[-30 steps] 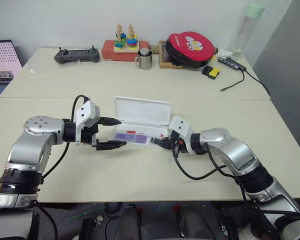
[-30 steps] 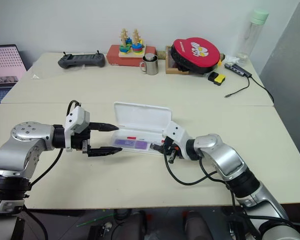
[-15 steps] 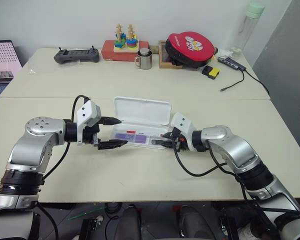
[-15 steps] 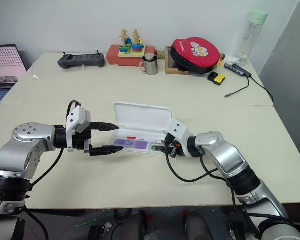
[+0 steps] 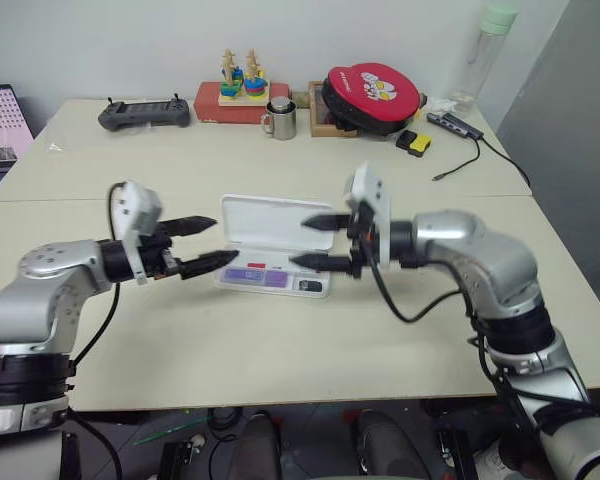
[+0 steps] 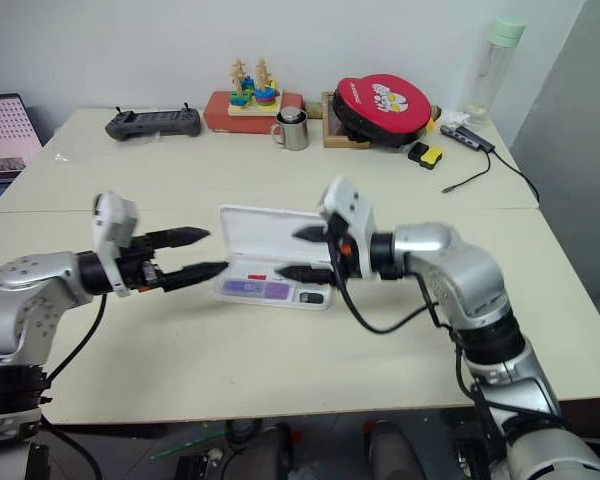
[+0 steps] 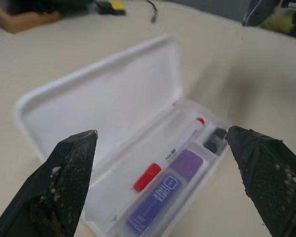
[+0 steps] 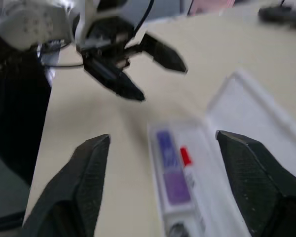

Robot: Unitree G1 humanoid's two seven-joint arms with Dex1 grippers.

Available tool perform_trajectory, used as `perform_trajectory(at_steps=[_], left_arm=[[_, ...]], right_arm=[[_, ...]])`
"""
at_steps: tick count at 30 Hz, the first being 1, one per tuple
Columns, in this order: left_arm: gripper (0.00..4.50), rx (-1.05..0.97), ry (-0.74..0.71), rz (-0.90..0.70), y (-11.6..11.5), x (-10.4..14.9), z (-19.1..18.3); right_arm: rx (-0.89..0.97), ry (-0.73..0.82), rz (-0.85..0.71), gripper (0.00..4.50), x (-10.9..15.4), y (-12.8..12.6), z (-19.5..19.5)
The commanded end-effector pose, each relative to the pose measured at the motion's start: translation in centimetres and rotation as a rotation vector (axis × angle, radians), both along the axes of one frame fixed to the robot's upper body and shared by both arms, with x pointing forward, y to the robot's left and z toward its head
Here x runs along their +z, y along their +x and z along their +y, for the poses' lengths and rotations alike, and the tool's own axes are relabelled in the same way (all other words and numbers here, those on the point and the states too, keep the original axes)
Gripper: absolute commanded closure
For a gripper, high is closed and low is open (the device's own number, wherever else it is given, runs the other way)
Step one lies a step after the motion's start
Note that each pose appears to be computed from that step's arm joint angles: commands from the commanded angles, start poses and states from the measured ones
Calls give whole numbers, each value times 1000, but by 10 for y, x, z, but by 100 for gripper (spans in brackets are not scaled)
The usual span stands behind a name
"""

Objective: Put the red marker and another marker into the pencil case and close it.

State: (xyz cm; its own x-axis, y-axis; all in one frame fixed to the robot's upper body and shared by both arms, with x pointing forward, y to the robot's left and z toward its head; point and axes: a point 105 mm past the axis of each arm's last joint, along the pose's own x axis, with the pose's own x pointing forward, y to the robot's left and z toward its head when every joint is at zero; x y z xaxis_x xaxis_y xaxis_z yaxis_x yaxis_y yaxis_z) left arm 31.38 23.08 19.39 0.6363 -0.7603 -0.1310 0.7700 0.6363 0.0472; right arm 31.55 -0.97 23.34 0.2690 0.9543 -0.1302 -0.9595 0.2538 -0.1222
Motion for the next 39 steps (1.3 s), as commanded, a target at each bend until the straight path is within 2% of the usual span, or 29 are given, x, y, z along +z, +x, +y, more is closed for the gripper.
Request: perform_trajectory(at_steps=[1,7,11,12,28,31,34,39], left_arm=[[0,101,-113,-79,-2,22,15],[0,126,-185,-113,-12,30,22],[0,156,-164,-97,-17,25,29],[0,159,-166,-95,-18,25,30],[0,100,-174,-154,-26,31,22],[0,99,-159,-148,-24,28,21],[0,88,-160,-148,-25,27,20],[0,85,-160,-151,-25,27,20]], right_arm=[[-303,18,19,195,7,63,-10],[-534,1,-2,344,13,112,-11],[-503,-51,-31,438,8,112,-1],[-498,-57,-30,448,6,112,0],[-393,-162,-6,448,-28,103,11],[-336,-176,0,448,-31,95,14],[-206,-203,7,448,-36,75,22],[-143,-205,-6,448,-35,63,26]])
